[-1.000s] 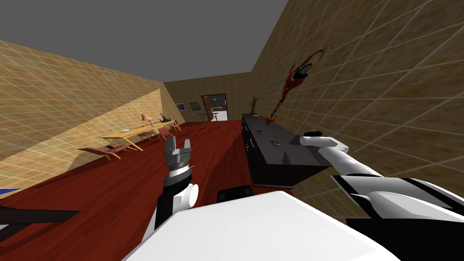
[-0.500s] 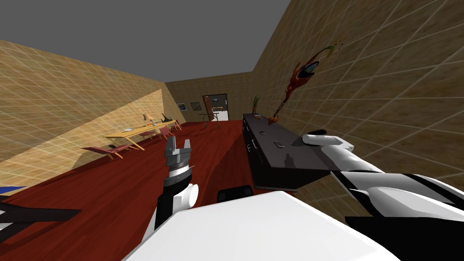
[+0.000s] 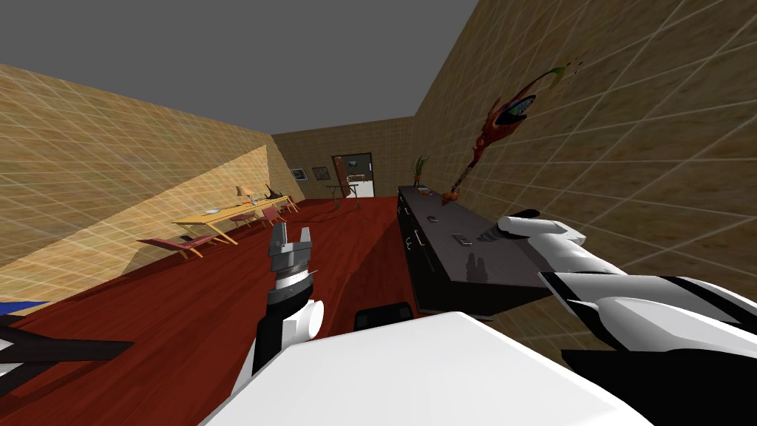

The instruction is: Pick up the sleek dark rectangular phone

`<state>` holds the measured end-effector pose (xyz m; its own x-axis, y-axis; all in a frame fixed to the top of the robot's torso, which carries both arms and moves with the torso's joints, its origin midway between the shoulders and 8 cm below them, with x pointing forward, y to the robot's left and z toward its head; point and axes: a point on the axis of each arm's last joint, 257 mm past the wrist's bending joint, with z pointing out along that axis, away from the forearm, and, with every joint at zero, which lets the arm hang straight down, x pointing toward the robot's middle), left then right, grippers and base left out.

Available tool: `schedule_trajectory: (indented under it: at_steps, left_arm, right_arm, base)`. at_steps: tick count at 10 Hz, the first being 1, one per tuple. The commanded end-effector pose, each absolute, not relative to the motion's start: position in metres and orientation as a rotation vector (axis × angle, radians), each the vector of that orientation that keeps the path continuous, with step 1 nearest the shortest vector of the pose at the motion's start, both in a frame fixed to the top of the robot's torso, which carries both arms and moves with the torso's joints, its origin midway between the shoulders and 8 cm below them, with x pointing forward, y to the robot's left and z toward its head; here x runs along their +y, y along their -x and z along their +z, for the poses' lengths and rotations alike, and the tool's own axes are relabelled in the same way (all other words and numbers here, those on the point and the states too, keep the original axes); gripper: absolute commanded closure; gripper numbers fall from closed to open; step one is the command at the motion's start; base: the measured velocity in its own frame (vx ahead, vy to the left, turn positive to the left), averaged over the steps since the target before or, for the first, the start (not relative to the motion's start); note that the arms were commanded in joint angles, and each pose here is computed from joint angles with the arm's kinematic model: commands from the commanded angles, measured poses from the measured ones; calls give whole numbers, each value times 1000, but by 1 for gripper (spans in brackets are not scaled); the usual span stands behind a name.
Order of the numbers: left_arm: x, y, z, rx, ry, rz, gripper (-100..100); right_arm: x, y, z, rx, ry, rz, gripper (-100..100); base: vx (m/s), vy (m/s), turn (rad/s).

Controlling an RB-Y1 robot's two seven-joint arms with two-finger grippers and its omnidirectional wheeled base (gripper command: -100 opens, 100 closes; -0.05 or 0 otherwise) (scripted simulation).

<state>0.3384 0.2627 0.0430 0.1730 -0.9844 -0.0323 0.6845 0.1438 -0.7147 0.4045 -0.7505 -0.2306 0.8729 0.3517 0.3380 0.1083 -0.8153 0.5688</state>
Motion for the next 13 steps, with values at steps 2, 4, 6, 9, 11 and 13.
schedule_trajectory:
  at_steps: [2, 4, 6, 9, 11, 13]
  left_arm:
    - [263, -338, 43, 579, 638, -1304, 0]
    - [263, -338, 43, 579, 638, -1304, 0]
    - [263, -338, 43, 579, 638, -1304, 0]
    - [263, -338, 43, 579, 638, -1304, 0]
    - [263, -338, 43, 579, 638, -1304, 0]
    - [263, -338, 43, 579, 638, -1304, 0]
  right_arm:
    - [-743, -395, -236, 252, -2591, 575, -100]
    - [-738, -382, -246, 188, -2671, 549, -100]
    - [-729, -373, -253, 137, -2746, 526, -100]
    - [-718, -357, -265, 76, -2838, 476, -100]
    - [-709, -349, -271, 29, -2901, 452, -100]
    - [-700, -340, -277, -13, -2957, 427, -100]
  base:
    - [76, 20, 31]
    - [77, 15, 28]
    - [88, 0, 24]
    - [70, -4, 17]
    - [71, -9, 14]
    - [64, -8, 10]
